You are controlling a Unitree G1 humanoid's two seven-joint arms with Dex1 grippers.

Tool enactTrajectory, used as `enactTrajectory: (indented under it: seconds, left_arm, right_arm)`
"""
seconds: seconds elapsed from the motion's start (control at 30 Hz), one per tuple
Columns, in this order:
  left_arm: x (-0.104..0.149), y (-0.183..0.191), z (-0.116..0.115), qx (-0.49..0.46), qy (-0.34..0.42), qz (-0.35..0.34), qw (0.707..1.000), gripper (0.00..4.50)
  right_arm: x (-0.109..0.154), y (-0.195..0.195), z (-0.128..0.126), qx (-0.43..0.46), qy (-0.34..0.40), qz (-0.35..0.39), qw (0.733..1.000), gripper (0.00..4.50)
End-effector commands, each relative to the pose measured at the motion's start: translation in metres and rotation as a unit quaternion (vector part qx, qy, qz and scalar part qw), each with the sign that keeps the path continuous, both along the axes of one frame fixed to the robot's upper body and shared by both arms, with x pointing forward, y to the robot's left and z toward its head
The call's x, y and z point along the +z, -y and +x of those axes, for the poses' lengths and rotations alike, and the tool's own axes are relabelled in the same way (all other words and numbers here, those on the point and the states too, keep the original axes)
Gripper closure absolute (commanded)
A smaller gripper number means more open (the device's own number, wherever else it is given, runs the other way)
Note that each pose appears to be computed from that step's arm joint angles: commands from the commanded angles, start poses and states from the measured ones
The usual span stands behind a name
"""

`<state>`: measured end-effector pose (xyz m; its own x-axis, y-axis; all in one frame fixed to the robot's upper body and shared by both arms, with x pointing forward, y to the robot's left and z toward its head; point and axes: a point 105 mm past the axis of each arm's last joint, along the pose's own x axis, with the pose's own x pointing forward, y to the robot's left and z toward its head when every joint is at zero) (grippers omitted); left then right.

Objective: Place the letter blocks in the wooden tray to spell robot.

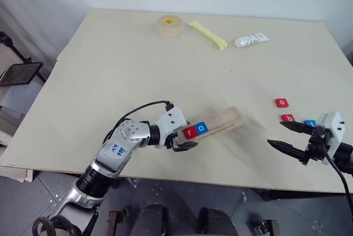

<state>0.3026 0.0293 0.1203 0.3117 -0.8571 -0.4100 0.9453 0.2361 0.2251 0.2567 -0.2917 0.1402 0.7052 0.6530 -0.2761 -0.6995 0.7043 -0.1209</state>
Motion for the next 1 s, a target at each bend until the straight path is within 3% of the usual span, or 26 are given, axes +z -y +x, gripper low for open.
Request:
enactTrajectory:
  seconds: [0.03, 0.2, 0.7, 1.0]
  left_arm:
    - [0.002, 0.008, -0.001, -0.037, 0.018, 0.026, 0.999, 1.1]
    - [-0.002, 0.015, -0.006, -0.08, 0.021, 0.047, 0.995, 1.1]
    - [0.0, 0.031, 0.007, -0.118, 0.041, 0.064, 0.99, 1.1]
    - [0.0, 0.042, 0.001, -0.145, 0.038, 0.061, 0.987, 1.1]
  right_arm:
    - [0.013, 0.014, -0.011, -0.001, 0.013, -0.022, 1.0, 0.0]
    - [0.01, 0.02, -0.028, 0.009, -0.007, -0.025, 1.0, 0.0]
    - [0.004, 0.014, -0.043, -0.031, 0.006, -0.003, 1.0, 0.0]
    - [0.006, 0.012, -0.047, -0.044, 0.009, 0.001, 0.999, 0.0]
